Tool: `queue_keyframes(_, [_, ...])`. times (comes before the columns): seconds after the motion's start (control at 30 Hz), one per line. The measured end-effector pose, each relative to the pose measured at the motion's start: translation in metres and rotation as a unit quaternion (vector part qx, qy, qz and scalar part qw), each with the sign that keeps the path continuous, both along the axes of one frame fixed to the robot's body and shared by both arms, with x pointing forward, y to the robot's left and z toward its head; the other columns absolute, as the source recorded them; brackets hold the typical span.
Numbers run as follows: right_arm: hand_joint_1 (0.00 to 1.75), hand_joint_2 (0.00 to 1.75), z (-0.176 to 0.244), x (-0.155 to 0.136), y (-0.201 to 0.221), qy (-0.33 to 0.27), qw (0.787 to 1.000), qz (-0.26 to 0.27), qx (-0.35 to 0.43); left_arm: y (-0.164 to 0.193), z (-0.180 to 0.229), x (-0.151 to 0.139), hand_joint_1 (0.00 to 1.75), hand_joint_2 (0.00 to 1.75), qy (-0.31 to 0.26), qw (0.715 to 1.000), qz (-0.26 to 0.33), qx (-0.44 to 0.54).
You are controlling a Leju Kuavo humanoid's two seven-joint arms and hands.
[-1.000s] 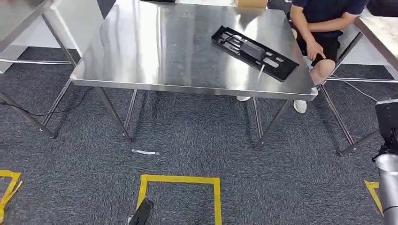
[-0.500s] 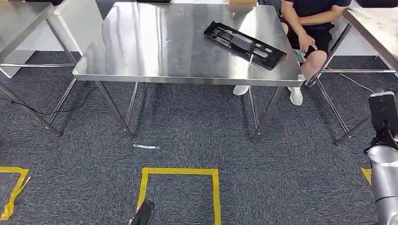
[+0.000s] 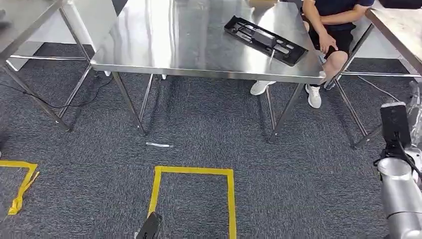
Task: Take the parts from the cabinet and place them on the table.
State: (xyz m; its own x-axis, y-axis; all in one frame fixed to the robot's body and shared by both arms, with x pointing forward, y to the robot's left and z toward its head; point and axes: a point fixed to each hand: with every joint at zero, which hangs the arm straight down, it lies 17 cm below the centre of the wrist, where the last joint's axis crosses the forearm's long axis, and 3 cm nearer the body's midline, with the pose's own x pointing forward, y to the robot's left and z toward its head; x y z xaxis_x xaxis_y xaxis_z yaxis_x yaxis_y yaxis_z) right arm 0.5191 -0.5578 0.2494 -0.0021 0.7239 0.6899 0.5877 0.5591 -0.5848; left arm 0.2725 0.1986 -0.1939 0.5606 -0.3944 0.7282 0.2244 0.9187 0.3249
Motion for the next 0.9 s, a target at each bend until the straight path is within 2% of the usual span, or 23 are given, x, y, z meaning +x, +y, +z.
queue_keyframes(0.23, [0.00, 0.00, -0.006, -0.003, 0.019, 0.006, 1.000, 0.024, 0.002, -0.001, -0.001, -0.004, 0.00, 0.00, 0.001, 1.000, -0.009, 0.006])
queue_keyframes(0.47, [0.00, 0.00, 0.000, 0.008, 0.044, 0.004, 0.999, 0.052, 0.001, 0.004, -0.003, -0.006, 0.00, 0.00, 0.002, 1.000, 0.002, 0.006])
queue_keyframes(0.9, [0.00, 0.00, 0.006, 0.015, 0.056, -0.004, 0.998, 0.062, 0.004, 0.005, -0.004, -0.009, 0.00, 0.00, 0.004, 1.000, 0.002, 0.007])
